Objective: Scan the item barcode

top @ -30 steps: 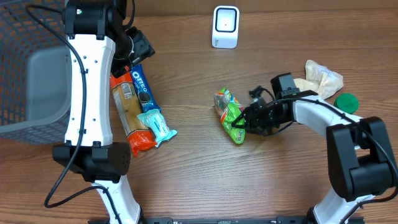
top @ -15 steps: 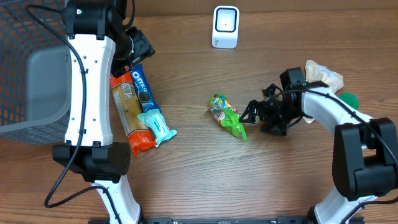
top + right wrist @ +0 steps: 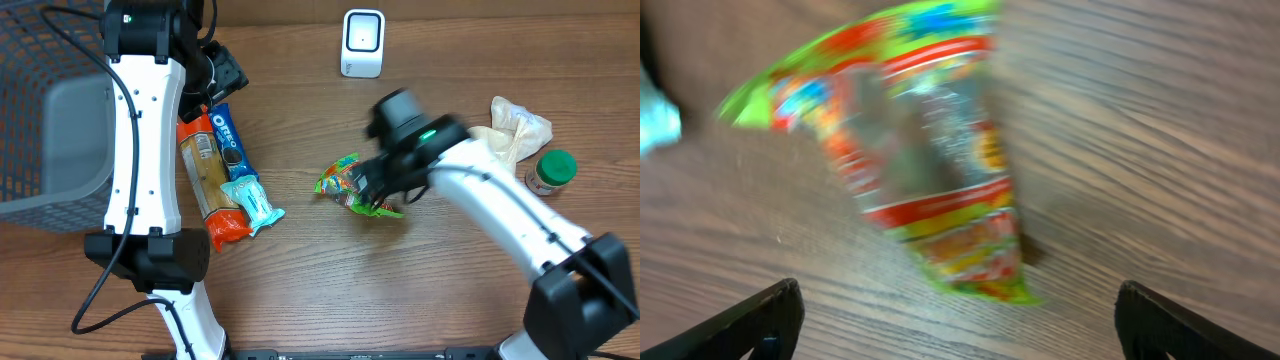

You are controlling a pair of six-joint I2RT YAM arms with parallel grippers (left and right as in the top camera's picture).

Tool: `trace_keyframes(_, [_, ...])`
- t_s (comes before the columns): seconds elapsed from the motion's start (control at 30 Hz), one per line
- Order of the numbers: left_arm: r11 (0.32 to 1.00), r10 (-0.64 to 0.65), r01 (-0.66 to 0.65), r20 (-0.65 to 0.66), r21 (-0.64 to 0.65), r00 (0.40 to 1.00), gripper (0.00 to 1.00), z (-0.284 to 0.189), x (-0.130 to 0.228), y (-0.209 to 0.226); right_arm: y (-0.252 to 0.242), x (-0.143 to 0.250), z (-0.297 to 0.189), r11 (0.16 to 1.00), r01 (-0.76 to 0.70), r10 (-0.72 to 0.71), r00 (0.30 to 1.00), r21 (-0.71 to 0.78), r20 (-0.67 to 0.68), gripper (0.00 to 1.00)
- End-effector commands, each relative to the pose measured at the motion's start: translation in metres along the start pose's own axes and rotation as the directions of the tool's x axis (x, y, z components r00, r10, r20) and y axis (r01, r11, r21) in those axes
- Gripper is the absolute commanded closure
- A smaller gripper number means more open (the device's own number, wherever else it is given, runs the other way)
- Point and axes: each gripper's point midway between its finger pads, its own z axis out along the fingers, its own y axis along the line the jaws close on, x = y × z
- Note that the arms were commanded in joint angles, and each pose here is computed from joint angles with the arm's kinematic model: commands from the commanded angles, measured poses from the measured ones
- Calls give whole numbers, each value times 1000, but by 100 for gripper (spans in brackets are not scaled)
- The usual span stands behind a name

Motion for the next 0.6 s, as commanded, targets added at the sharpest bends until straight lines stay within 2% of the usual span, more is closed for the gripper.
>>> trace_keyframes(0.0, [999,31,-31,11,-21,999,44,3,-7,7,-10,-13,-13,972,40,-64,993,231,95,0])
trace_keyframes(0.07, [997,83,-83,-16,-3,996,56,2,-2,5,-9,-14,-13,973,-43,15,992,226,122,0])
trace_keyframes(0.23, [977,206,-201,-80,66,975,67,2,19,-10,-15,-14,-13,987,-158,155,985,31,74,3])
trace_keyframes(0.37, [949,295,-272,-144,161,945,72,3,49,-38,-41,-10,-27,962,-256,260,965,-93,27,8])
trace_keyframes(0.57, [925,379,-369,-326,94,866,76,42,115,-44,-86,7,-33,928,-343,340,939,-142,-47,9])
